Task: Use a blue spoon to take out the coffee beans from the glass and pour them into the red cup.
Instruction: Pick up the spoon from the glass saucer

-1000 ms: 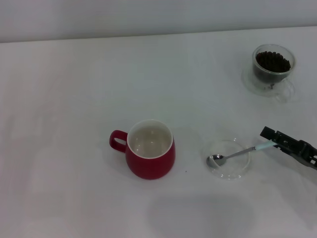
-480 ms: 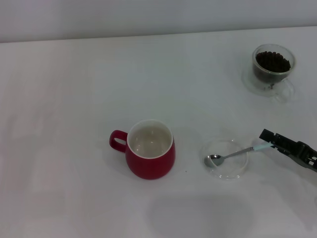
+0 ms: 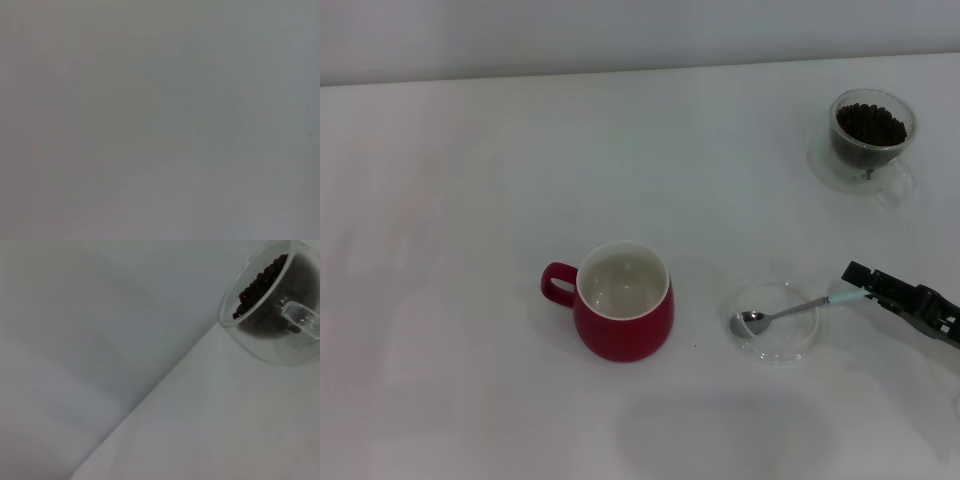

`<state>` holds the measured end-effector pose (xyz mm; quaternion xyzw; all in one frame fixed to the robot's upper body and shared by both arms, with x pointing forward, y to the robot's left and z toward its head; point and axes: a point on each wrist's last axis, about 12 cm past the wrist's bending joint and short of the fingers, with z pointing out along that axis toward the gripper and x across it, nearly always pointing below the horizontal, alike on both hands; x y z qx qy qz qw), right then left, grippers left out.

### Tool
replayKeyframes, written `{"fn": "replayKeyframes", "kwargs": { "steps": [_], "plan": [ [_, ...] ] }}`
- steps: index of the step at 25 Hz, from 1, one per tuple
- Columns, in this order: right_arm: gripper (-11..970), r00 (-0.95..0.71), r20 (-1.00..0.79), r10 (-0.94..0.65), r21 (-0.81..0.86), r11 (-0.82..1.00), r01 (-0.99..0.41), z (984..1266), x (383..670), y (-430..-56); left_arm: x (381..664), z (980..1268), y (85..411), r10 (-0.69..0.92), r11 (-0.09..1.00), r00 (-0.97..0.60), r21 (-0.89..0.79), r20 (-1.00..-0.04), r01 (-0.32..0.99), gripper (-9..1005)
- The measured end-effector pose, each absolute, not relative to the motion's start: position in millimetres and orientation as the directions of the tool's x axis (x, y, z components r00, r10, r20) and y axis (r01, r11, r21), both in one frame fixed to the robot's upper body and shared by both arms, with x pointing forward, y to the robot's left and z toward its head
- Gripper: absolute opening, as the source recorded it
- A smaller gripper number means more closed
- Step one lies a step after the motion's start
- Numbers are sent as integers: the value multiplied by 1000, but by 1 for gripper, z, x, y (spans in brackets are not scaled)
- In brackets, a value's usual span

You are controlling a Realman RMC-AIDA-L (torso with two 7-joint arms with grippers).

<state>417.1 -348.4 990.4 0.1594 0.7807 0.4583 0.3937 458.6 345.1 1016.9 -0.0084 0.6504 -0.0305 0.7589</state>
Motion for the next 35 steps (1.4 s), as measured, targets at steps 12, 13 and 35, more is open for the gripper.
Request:
{"fn": "replayKeyframes", "kwargs": {
  "steps": [12, 13, 35],
  "plan": [
    [528, -649, -458, 608, 842, 531, -96, 989, 420, -347, 459, 1017, 346, -54, 998, 153, -50, -987, 33, 871],
    [517, -651, -458, 606, 842, 531, -98, 989, 421, -347, 459, 1017, 346, -54, 998, 153, -50, -987, 33, 871],
    [165, -650, -462, 603, 846, 521, -117, 992, 426, -345, 459, 1017, 346, -54, 998, 151, -50, -987, 33, 871]
  ]
}}
